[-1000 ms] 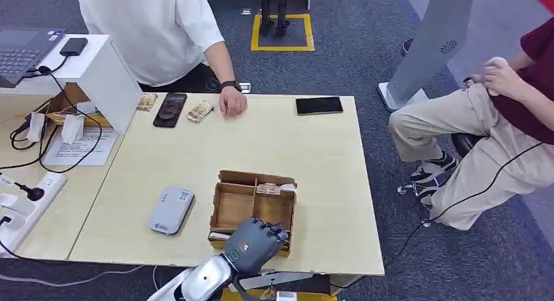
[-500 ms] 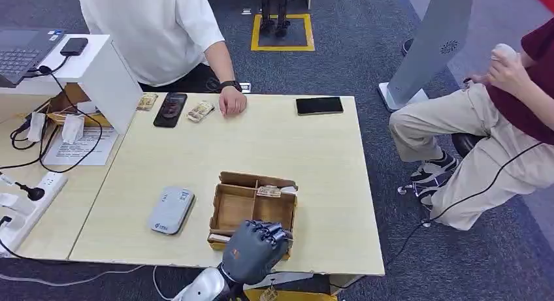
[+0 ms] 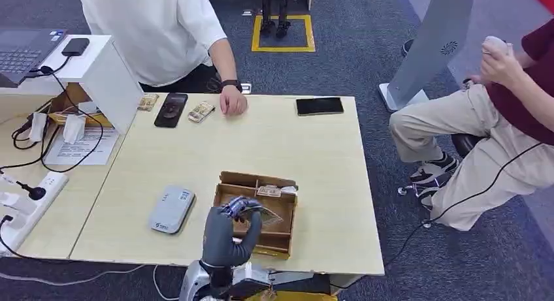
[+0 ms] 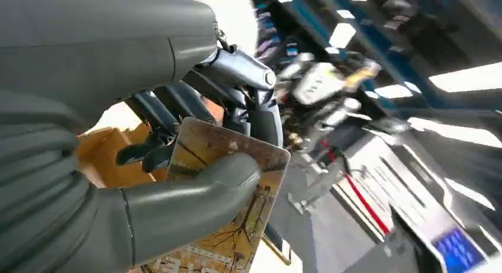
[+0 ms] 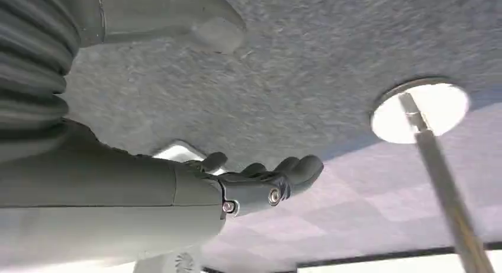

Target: Pass the card to the sensor for recognition and then transmit it.

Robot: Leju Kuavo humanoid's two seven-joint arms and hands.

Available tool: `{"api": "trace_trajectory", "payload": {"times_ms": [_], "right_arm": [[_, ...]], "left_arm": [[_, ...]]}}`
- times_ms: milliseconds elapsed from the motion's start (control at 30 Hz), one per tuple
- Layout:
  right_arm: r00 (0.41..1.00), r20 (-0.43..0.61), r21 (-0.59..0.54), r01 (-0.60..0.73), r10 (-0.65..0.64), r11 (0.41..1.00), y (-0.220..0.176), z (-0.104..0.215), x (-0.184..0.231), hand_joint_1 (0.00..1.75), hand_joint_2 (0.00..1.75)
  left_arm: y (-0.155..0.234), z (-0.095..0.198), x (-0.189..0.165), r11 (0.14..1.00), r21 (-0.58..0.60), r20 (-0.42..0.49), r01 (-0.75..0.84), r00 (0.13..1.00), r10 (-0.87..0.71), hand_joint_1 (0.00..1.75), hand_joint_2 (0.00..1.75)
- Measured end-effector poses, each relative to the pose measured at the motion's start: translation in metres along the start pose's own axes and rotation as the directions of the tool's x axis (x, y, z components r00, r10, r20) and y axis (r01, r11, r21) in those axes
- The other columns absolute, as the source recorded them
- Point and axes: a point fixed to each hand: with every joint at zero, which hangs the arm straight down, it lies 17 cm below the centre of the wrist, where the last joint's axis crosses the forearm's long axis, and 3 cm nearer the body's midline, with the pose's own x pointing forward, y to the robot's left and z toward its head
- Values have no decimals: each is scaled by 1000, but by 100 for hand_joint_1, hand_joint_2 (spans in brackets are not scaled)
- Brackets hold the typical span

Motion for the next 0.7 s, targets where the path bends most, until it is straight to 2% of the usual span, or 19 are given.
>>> {"api": "trace_trajectory", "payload": {"times_ms": [233,367,700], "right_arm": [[988,-126,-38,81,-85,996,8,9,-12,0,175],[985,-136,-41,100,-105,994,13,10,-8,0,175],[982,-141,-31,120,-123,992,21,12,-1,0,175]], "left_arm": [[24,-14,-18,993,102,-75,-54,995,62,175,175],[40,-29,-31,986,158,-118,-55,990,74,175,175],[73,-59,-48,973,232,-144,-5,989,40,175,175]]}}
